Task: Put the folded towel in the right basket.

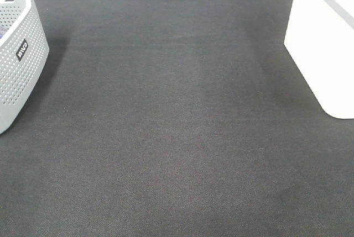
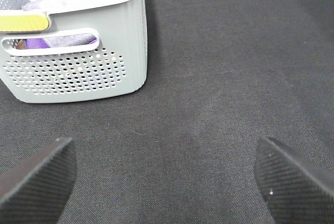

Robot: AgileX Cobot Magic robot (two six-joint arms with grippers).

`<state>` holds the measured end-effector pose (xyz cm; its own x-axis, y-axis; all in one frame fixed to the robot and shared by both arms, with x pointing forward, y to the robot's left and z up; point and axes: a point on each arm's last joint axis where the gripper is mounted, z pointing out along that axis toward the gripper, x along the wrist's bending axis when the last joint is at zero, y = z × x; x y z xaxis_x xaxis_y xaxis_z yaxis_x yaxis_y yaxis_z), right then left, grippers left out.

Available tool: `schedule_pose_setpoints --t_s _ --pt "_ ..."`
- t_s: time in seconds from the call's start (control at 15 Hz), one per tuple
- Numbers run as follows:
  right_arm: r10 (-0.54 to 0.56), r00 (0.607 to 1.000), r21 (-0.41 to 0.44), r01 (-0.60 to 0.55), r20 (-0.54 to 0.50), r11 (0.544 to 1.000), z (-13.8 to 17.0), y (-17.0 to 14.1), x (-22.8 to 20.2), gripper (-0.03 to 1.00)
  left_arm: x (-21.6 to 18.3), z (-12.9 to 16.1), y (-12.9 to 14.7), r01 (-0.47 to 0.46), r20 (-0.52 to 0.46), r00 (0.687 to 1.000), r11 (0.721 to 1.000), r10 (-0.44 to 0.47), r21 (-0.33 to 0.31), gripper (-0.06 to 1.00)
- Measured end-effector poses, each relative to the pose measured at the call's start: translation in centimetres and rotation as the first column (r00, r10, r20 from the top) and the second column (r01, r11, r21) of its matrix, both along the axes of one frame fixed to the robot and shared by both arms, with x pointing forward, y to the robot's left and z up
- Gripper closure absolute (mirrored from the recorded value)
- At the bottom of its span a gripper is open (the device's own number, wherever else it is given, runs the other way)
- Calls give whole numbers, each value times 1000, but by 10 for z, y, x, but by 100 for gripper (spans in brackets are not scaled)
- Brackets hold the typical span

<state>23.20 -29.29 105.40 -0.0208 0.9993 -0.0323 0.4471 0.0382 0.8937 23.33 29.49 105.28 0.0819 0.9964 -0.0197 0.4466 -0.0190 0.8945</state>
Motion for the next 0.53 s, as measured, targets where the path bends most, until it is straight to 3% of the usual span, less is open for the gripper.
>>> schedule_pose_setpoints --t_s 0.53 --pt "-1 1000 0 1 0 1000 0 0 0 17 0 0 0 0 0 1000 1000 0 0 7"
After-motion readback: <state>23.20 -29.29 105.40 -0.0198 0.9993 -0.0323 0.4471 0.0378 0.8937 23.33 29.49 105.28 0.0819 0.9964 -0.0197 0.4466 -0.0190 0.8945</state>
